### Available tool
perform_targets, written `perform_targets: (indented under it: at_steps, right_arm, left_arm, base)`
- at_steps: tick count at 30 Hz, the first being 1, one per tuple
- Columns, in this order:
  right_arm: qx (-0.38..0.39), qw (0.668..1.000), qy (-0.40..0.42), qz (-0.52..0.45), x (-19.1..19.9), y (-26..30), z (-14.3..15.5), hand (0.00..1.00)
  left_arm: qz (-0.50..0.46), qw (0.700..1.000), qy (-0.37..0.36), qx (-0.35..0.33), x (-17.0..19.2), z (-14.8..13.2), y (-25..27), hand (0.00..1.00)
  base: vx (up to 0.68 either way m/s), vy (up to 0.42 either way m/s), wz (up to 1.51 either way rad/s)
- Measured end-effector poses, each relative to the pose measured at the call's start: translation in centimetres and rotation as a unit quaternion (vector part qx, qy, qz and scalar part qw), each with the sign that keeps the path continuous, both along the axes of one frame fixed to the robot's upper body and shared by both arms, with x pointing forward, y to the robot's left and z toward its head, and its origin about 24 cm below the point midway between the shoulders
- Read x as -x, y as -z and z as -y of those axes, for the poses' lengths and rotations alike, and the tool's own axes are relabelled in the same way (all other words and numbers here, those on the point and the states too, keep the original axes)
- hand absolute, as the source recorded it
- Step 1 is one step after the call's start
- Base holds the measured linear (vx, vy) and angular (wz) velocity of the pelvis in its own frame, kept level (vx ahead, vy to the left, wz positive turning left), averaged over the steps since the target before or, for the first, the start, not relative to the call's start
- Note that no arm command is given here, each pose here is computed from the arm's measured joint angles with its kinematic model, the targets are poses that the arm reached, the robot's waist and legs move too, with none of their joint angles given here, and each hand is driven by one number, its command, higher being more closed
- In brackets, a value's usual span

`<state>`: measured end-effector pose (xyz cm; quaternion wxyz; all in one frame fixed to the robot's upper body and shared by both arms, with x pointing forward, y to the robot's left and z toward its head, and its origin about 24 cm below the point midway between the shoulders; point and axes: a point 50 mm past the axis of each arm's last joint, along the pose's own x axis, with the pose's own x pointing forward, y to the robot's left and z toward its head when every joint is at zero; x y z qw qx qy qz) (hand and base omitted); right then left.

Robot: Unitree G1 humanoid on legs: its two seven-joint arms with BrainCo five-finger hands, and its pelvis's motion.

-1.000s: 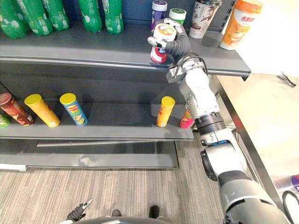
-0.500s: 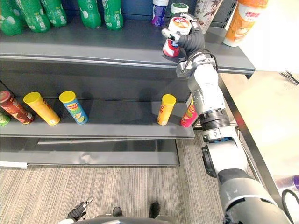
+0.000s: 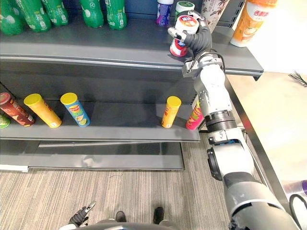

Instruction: Put the gum and the chips on the shelf.

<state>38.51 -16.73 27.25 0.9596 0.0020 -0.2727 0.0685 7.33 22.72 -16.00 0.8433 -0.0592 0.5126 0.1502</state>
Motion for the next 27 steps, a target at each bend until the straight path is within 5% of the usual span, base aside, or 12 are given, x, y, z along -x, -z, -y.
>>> perform_targets:
  at_steps: [1,27]
  right_arm:
    - [0.000,1.000,0.000,0.000,0.0,0.0,0.0,0.00]
    - [-0.011,1.000,0.006,0.020,0.5,-0.9,-0.1,0.00]
  left_arm:
    - [0.000,1.000,0.000,0.000,0.0,0.0,0.0,0.00]
    - [0.006,1.000,0.000,-0.004,-0.2,-0.1,-0.1,0.00]
  base:
    - [0.00,0.000,0.00]
    - [0.00,0.000,0.00]
